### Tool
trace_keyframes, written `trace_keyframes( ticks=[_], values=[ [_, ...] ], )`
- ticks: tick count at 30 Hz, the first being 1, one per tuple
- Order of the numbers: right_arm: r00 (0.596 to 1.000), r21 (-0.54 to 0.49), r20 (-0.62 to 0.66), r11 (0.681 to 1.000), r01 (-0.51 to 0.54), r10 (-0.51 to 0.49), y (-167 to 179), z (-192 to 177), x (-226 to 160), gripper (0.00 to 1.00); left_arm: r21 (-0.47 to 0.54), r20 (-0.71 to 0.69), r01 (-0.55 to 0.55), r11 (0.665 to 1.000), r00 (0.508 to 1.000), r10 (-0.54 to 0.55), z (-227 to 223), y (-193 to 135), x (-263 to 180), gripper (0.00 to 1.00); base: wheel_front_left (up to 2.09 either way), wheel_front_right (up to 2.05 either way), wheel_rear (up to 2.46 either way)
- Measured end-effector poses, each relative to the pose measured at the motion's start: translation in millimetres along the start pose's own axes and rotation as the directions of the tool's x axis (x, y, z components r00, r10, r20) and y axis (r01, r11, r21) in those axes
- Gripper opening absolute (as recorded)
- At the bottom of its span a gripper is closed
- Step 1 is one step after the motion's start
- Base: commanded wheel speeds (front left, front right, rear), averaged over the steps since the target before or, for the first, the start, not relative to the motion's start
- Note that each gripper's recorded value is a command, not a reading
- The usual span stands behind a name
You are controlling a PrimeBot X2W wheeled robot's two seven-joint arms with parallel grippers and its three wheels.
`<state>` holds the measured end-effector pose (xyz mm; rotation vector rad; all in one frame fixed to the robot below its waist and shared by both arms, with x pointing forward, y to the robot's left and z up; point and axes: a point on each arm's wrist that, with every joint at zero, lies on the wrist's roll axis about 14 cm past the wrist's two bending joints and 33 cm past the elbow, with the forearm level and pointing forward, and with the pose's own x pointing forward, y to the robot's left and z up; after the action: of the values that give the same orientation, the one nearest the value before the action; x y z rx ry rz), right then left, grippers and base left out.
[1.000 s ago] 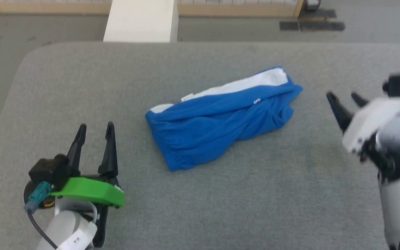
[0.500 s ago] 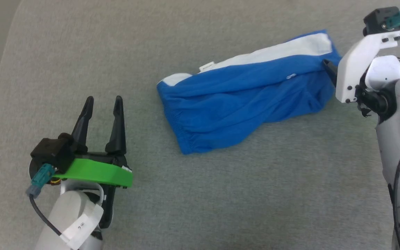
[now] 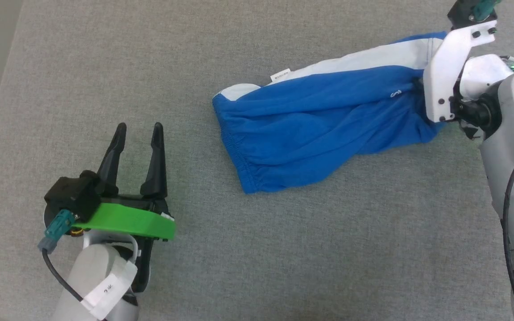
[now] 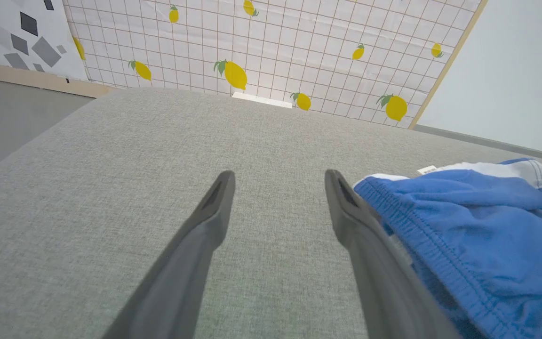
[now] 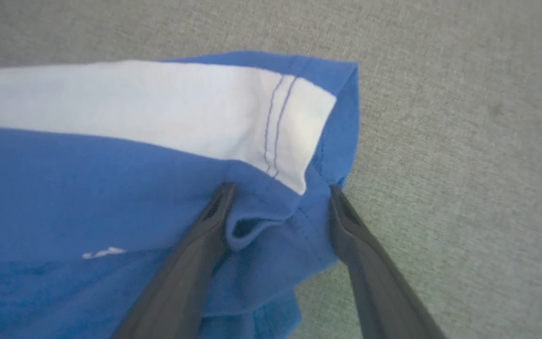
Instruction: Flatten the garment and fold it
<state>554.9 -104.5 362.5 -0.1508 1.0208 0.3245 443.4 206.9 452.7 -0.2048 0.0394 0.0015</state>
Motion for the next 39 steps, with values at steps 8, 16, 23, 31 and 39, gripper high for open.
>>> trace_keyframes(
  ticks=[8,16,23,31,39],
  values=[
    [1.000,0.025,0.025,1.000,-0.016,0.015,0,3,-10,0.00,-0.006,0.010,0.003,1.000,1.000,-0.003,3,-1,-1,1.00,0.00,0.00,0.00],
    [0.996,0.132,0.065,0.990,0.046,-0.055,-42,-18,-43,0.00,-0.010,0.055,0.033,0.999,0.998,-0.032,20,-13,-4,1.00,0.00,0.00,0.00],
    [0.982,0.267,0.038,0.949,0.169,-0.186,-104,-60,-82,0.00,-0.012,0.067,0.068,0.998,0.995,-0.067,25,-26,-9,1.00,0.00,0.00,0.00],
    [0.964,0.322,0.024,0.915,0.243,-0.264,-124,-87,-114,0.00,-0.019,0.082,0.104,0.994,0.991,-0.102,31,-39,-12,1.00,0.00,0.00,0.00],
    [0.965,0.150,0.051,0.957,0.247,-0.257,-96,-61,-134,0.00,-0.021,0.094,0.123,0.992,0.988,-0.121,36,-46,-15,1.00,0.00,0.00,0.00]
  ],
)
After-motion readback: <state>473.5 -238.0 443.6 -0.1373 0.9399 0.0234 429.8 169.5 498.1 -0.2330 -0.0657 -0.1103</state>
